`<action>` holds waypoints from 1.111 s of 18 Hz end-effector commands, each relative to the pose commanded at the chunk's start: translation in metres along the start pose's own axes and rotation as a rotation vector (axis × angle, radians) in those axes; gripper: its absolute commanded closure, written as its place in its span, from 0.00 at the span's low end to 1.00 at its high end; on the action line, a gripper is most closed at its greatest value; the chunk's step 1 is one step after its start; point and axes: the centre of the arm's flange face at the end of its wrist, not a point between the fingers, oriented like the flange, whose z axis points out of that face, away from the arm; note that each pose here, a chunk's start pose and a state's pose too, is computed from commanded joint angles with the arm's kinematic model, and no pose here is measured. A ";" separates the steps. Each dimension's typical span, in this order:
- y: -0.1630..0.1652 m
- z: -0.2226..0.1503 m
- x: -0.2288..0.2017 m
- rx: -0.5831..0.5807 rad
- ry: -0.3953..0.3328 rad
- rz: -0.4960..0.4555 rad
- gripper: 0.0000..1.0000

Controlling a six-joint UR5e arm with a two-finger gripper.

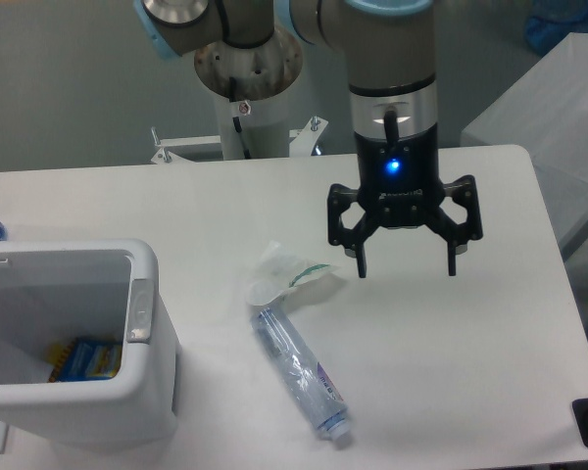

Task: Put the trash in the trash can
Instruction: 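Move the open gripper toward the crumpled white plastic wrapper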

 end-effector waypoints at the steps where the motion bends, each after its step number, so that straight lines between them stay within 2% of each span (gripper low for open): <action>1: 0.000 0.000 -0.001 0.001 -0.002 -0.001 0.00; 9: 0.003 0.008 0.002 -0.032 -0.018 -0.008 0.00; 15: 0.022 0.055 0.013 -0.088 0.030 -0.011 0.00; 20: 0.044 0.076 0.027 -0.128 0.051 -0.003 0.00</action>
